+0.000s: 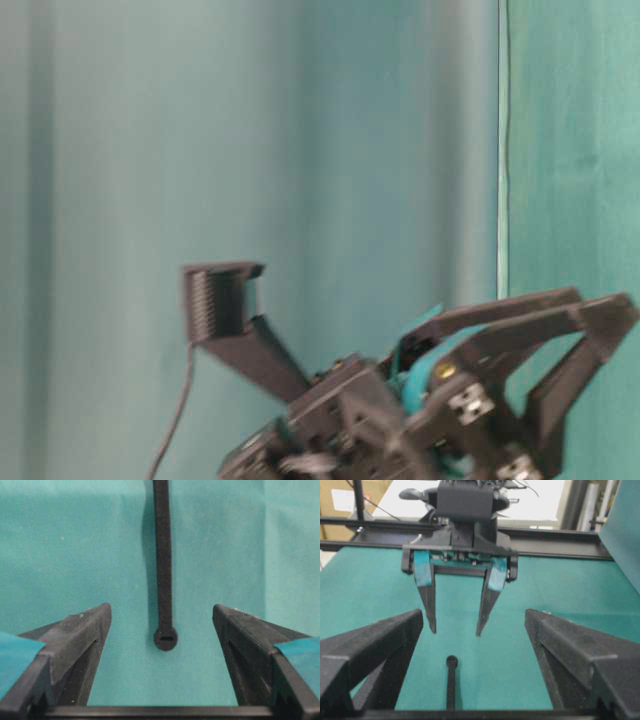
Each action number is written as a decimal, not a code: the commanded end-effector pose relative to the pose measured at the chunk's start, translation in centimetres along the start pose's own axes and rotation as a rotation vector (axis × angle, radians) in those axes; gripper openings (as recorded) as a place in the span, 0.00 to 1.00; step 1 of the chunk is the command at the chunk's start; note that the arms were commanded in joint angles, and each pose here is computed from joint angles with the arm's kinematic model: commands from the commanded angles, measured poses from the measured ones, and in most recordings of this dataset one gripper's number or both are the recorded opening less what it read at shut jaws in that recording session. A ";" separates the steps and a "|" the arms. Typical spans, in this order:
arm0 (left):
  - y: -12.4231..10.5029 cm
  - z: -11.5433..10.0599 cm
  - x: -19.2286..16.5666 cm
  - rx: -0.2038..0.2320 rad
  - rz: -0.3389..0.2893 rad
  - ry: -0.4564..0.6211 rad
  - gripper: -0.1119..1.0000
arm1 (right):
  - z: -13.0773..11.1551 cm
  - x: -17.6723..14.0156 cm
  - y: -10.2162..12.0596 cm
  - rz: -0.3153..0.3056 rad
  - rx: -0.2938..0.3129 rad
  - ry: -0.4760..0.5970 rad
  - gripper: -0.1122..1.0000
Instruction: Peel off the Velcro with your right arm.
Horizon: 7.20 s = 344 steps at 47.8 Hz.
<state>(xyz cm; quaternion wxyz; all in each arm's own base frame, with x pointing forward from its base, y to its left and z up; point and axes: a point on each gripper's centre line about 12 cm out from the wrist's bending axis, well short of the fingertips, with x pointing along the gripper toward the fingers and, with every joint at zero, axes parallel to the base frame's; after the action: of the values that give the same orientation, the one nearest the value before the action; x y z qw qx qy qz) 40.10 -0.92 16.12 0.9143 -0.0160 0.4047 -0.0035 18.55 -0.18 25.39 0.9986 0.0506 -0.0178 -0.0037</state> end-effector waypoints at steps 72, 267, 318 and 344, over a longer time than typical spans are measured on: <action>-0.2 -0.5 4.9 0.012 -0.001 0.037 0.19 | 0.1 0.0 0.0 0.001 0.002 -0.014 0.72; -1.4 3.9 -12.7 -0.546 -0.243 -0.629 0.19 | 2.6 12.7 0.6 0.068 -0.528 -0.036 0.70; -1.3 4.0 -12.7 -0.548 -0.241 -0.633 0.19 | 2.0 13.7 0.6 0.074 -0.526 -0.037 0.70; -1.3 4.0 -12.7 -0.547 -0.242 -0.633 0.19 | 2.1 14.0 0.7 0.075 -0.524 -0.065 0.45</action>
<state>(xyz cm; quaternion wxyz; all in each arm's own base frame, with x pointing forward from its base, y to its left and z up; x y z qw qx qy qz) 34.61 -2.00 27.10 0.9471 -0.3033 0.1051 0.0059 32.21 0.03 26.65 0.9771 -0.2092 -0.0250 0.0299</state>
